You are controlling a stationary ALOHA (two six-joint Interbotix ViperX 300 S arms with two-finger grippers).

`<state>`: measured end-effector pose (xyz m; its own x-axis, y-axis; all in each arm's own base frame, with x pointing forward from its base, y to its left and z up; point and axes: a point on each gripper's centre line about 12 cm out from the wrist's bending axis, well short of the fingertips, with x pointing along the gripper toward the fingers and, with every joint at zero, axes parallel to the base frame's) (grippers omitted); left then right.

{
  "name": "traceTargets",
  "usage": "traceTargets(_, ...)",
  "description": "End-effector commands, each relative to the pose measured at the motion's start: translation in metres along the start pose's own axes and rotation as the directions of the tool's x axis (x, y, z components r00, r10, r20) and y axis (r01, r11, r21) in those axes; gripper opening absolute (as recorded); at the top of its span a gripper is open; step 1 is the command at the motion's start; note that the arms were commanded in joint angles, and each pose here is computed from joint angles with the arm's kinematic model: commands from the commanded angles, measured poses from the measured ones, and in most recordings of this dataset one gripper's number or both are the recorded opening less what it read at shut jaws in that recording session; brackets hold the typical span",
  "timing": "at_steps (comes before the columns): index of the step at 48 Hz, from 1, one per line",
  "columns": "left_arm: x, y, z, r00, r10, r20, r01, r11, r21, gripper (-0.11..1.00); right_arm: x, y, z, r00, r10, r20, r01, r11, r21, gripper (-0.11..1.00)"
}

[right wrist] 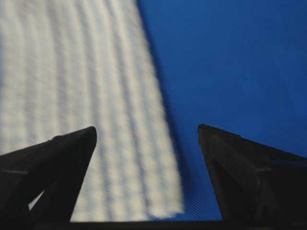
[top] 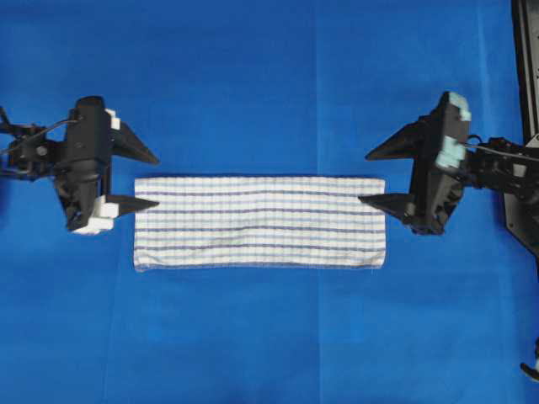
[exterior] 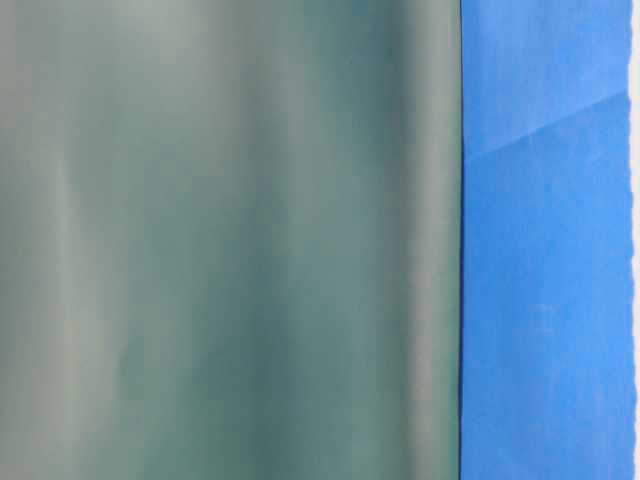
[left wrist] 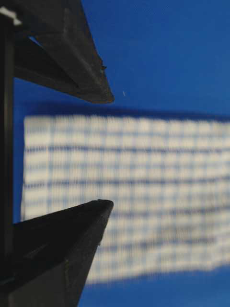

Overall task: Fold the blue towel.
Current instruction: 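Release the edge and grasp the folded strip's left and right ends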

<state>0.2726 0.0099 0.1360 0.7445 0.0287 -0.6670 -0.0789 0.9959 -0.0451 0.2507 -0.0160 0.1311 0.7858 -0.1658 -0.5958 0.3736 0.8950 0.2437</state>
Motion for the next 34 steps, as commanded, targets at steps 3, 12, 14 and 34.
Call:
traceTargets(3,0.019,0.012,-0.007,0.999,0.033,-0.018,-0.033,0.999,-0.021,0.77,0.015,-0.010,-0.010,0.997,-0.060,-0.040,0.059,0.998,-0.012,0.87)
traceTargets(12,0.043,0.017,-0.024,0.997,0.045,-0.063,-0.046,0.998,-0.029,0.77,0.033,-0.015,-0.021,0.991,-0.108,-0.082,0.106,0.994,-0.020,0.87)
traceTargets(14,0.045,0.017,-0.027,0.996,0.045,-0.072,-0.048,0.998,-0.030,0.77,0.035,-0.016,-0.023,0.989,-0.115,-0.091,0.113,0.993,-0.019,0.87)
traceTargets(34,0.044,0.018,-0.042,0.992,0.048,-0.118,-0.052,0.998,-0.037,0.45,0.038,-0.013,-0.030,0.986,-0.111,-0.123,0.108,0.994,-0.031,0.57)
